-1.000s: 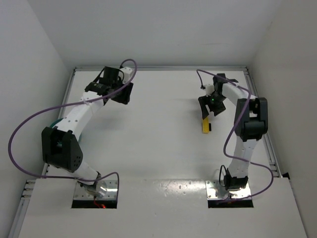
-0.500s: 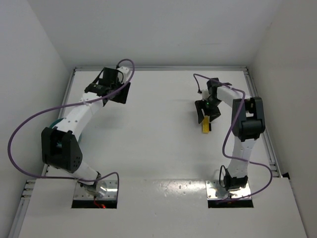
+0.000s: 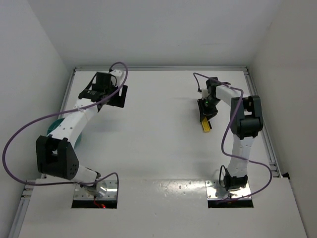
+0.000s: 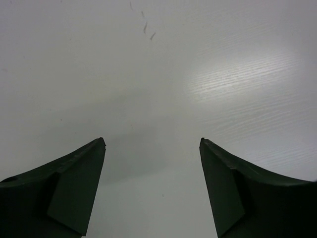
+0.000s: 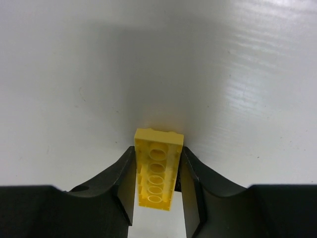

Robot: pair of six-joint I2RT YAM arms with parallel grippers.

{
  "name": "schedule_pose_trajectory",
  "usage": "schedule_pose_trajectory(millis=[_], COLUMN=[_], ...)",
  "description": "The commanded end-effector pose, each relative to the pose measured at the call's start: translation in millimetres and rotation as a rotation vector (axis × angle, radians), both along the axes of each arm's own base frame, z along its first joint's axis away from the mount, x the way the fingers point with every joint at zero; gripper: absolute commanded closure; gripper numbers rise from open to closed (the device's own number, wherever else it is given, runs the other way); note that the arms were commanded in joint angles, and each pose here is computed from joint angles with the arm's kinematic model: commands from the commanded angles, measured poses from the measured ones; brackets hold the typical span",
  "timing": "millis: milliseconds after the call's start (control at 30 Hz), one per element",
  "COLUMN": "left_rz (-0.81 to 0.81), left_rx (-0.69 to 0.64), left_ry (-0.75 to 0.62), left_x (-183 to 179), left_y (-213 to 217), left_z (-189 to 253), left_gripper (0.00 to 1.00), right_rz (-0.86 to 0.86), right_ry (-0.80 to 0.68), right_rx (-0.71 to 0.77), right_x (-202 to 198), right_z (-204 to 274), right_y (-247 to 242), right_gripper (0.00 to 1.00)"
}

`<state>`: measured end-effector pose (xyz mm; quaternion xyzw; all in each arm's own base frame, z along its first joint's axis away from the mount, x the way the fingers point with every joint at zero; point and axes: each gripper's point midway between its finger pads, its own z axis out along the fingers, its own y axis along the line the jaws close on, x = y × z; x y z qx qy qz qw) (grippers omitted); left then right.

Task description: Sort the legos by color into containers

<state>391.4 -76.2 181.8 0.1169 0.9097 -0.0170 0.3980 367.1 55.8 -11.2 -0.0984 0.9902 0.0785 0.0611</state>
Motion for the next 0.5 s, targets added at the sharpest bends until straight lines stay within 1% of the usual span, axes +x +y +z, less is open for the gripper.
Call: schedule_pose_trajectory(millis=[0,67,100,133,167,200,233,267,300,367,400,467], left_rz=[-0.049,-0.111,-0.156,-0.187,-0.218,-0.255,-0.305,-0.347,-0.409,-0.556,-0.643,-0.781], left_rx=[-0.08,-0.104,-0.112,-0.119,-0.121,-0.112,-0.125,-0.125,-0.098,-0.095,-0.044,-0.003], left_ry=[-0.092,-0.115,-0.151,-0.195,-0.197,-0.228,-0.265,-0.29,-0.305,-0.35,-0.37,-0.424], left_x=[-4.6,-9.5,-13.6,-11.9,-17.3,-18.7,-25.3,-28.5,-33.0,-45.8,-49.7,-62.6], left_y=[-3.0,-11.8,-16.6,-20.6,-23.5,-25.8,-35.2,-43.6,-48.9,-72.1,-78.4,-93.5], left_z=[23.5,24.0,32.9,40.1,33.5,36.7,44.6,41.8,41.4,49.1,44.3,47.6], left_gripper=[0.17,0.15,0.15,0.15,0.15,0.15,0.15,0.17,0.19,0.22,0.22,0.23], right_rz=[-0.001,-0.006,-0.009,-0.012,-0.016,-0.044,-0.046,-0.055,-0.087,-0.114,-0.127,-0.164], right_ry=[-0.084,-0.099,-0.12,-0.115,-0.13,-0.127,-0.131,-0.134,-0.113,-0.123,-0.11,-0.09], right_rx=[0.045,0.097,0.126,0.192,0.231,0.267,0.34,0.37,0.41,0.444,0.471,0.49], right_x=[27.1,32.2,38.1,38.7,41.9,44.7,45.2,47.8,46.0,50.1,48.9,48.0], right_z=[18.7,30.1,42.3,49.5,59.2,67.2,79.9,86.3,90.0,100.4,103.1,105.4], right_y=[10.8,20.3,25.7,37.3,44.0,50.5,62.4,67.5,74.0,79.4,83.6,86.8], right_gripper=[0.76,0.8,0.8,0.8,0.8,0.8,0.81,0.81,0.81,0.81,0.81,0.81])
